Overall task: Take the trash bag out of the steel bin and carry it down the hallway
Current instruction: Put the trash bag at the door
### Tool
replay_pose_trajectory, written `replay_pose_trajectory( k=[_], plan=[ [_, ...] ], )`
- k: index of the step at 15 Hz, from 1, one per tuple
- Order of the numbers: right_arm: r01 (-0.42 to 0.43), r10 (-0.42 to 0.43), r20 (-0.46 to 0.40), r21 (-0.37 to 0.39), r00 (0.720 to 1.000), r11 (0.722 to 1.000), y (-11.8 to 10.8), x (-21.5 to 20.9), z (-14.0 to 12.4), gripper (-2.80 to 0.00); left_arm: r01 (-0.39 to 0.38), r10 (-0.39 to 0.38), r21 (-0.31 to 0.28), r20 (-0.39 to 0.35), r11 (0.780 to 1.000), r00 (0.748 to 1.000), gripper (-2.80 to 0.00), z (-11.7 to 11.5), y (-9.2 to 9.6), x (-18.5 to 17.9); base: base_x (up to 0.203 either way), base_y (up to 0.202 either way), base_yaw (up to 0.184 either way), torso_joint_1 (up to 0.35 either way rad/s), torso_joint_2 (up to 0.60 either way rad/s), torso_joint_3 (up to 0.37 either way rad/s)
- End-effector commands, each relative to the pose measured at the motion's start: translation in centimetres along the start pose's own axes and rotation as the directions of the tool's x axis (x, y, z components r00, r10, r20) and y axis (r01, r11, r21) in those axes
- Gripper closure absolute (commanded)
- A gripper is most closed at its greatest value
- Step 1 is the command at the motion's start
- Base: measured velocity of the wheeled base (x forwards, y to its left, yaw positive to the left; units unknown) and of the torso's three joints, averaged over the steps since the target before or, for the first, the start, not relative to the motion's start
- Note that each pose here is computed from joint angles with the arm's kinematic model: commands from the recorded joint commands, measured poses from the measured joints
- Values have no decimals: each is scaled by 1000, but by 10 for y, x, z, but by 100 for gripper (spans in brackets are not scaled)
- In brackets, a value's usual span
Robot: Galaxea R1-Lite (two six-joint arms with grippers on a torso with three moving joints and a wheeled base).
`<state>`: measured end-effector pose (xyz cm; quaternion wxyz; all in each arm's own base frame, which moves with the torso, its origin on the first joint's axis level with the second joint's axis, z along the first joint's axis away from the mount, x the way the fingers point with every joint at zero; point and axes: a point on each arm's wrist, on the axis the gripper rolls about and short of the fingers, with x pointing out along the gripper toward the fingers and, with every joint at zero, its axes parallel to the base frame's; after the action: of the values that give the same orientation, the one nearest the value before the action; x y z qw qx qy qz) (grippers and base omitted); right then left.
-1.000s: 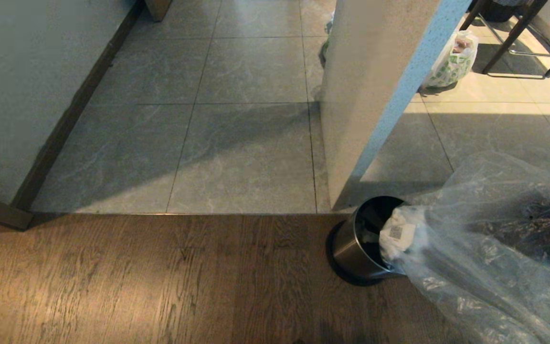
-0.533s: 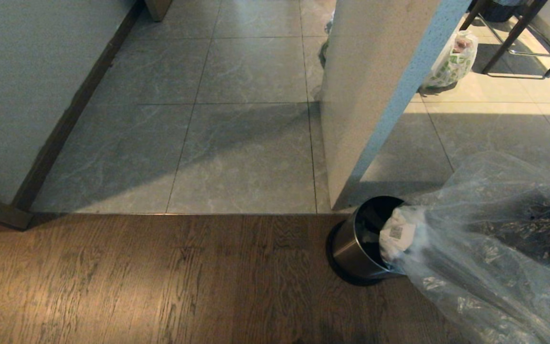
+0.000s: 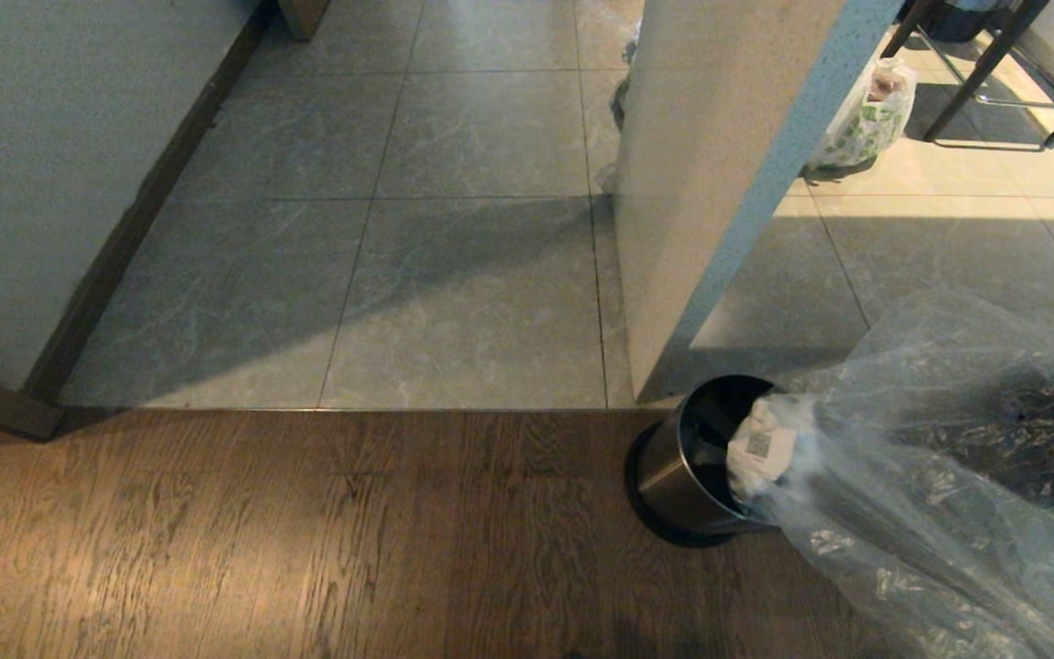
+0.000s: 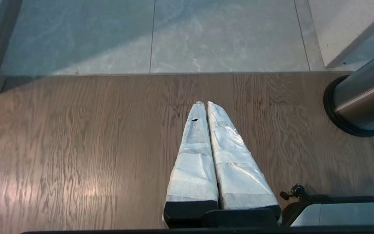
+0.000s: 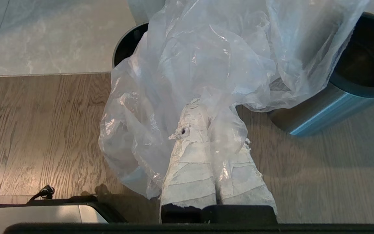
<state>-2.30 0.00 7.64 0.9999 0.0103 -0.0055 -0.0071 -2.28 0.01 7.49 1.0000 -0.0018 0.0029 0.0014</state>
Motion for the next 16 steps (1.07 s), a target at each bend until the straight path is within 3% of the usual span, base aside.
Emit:
replay_pose_trajectory(
  k=[1,16],
  plan=[
    [0,0,-3,1,1000,1000,0,0,0,0,0,0,-3,0,1000,1000,0,0,0,0,0,0,0,0,0,0],
    [0,0,-3,1,1000,1000,0,0,0,0,0,0,1,0,1000,1000,0,0,0,0,-192,0,-1,2,2,2]
  ],
)
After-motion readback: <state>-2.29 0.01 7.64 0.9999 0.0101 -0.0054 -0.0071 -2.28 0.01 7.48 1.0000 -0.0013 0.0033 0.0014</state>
